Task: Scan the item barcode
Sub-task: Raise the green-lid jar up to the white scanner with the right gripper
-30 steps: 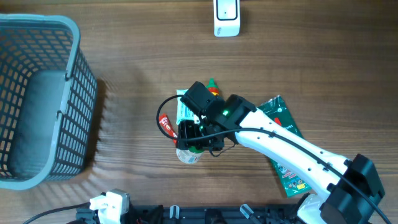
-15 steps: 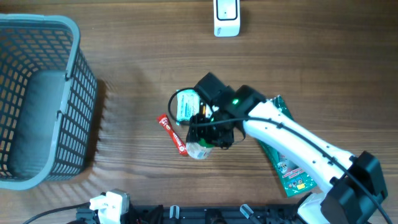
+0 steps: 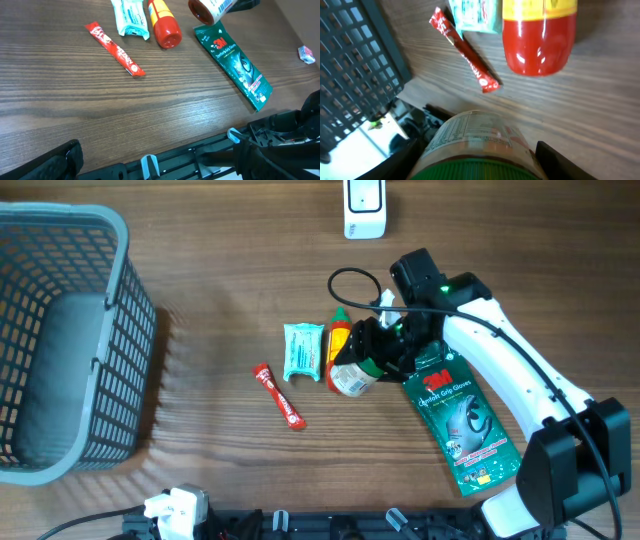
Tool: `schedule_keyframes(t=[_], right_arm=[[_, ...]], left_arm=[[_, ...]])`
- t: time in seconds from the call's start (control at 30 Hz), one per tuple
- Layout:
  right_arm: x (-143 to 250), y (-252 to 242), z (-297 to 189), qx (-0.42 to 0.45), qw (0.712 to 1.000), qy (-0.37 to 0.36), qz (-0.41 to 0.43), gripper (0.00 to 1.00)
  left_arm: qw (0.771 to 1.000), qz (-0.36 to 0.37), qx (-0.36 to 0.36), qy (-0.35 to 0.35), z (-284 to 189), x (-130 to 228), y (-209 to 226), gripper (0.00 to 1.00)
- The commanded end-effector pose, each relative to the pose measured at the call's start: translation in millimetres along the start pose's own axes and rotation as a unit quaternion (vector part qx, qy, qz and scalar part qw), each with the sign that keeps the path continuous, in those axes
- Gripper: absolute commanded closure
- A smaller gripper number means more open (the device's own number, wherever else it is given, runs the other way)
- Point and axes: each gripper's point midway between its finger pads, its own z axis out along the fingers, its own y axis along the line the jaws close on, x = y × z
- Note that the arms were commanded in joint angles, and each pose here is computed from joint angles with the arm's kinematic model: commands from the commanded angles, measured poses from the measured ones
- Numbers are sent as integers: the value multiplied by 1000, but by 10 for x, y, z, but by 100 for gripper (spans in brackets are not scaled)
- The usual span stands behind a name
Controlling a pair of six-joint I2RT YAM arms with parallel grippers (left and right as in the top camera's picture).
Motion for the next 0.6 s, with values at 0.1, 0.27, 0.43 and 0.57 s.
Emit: schedule_keyframes(t=[0.1,0.27,0.43,0.57], right_arm=[[-665,-55,-247,87,980,-157,-84,49],[-1491,302,-770,106,907,-371,-171,48],[-2119,424,-1142,154,818,-513,-209,50],[-2538,393,-1095,190,767,-562,-245,52]], left_arm=[[1000,0,1,-2,-1,-3,-3,0],[1000,0,1,-2,-1,-3,-3,0],[1000,0,1,-2,-1,-3,-3,0],[1000,0,1,-2,-1,-3,-3,0]])
